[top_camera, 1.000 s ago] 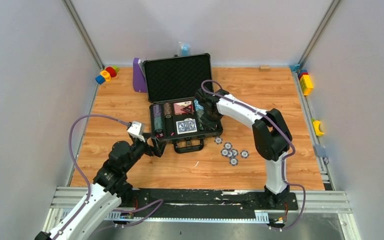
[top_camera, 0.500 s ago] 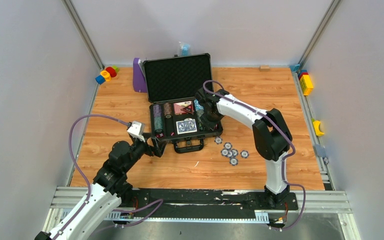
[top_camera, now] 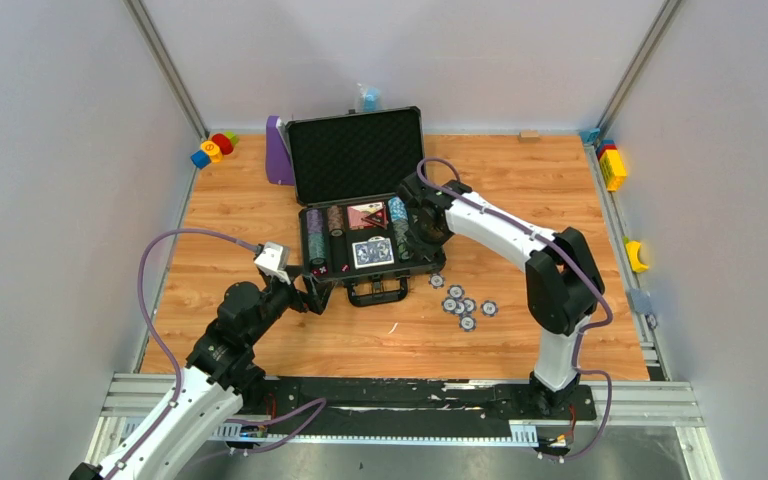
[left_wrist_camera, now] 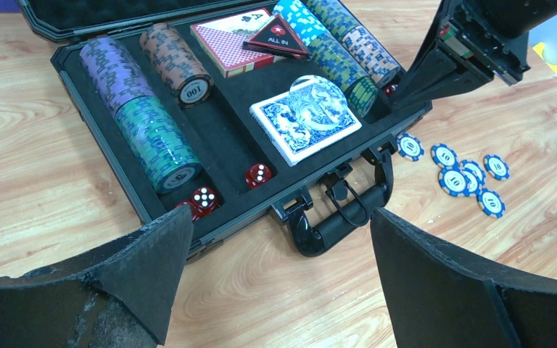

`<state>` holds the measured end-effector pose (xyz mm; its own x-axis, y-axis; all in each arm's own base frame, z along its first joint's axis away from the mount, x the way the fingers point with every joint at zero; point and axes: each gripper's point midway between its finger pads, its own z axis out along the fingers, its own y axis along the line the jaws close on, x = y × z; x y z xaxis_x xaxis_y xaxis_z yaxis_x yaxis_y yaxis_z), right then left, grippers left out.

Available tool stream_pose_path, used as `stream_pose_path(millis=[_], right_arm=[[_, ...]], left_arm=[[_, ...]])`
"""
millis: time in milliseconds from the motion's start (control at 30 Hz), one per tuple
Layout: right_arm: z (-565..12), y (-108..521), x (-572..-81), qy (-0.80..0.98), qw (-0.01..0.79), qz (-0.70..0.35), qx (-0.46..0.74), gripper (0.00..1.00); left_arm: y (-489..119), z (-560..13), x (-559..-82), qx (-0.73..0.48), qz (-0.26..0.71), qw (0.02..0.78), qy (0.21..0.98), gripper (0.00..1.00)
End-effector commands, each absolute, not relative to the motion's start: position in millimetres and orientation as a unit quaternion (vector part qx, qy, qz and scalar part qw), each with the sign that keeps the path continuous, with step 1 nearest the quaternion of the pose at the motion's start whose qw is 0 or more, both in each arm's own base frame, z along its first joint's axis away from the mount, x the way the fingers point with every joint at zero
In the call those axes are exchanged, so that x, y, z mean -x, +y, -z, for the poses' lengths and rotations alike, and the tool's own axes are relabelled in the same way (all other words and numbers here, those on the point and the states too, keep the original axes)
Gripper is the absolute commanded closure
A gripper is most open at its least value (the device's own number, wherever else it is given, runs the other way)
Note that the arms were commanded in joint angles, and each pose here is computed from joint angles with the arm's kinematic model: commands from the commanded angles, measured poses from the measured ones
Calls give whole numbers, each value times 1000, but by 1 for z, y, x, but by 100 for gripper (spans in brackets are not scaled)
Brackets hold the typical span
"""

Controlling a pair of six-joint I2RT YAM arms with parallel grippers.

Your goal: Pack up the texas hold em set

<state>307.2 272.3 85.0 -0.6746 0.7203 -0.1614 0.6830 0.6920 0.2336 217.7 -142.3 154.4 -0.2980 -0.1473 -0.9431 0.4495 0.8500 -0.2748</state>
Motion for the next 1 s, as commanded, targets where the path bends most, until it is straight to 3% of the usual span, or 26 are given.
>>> stream_pose_path(millis=[0,333,633,733,867,967], right_arm=[[-116,264,-304,910,152,-92,-373,100],[-133,195,-284,938,275,-40,-209,99],[-127,154,-257,940,323,-46,-99,84],[-129,146,-256,934,340,-43,-102,69],[-129,146,-256,927,364,-61,-73,26],[-127,148,-254,913,396,-91,-40,10]], left_arm=[[-143,-163,-219,-98,259,594,755,0],[-144,-161,-220,-99,258,592,757,0],[-145,-159,-223,-100,254,587,762,0],[-146,-158,-224,-102,253,584,764,0],[-147,-159,-225,-104,254,585,763,0],[-146,-159,-224,-104,254,588,761,0]])
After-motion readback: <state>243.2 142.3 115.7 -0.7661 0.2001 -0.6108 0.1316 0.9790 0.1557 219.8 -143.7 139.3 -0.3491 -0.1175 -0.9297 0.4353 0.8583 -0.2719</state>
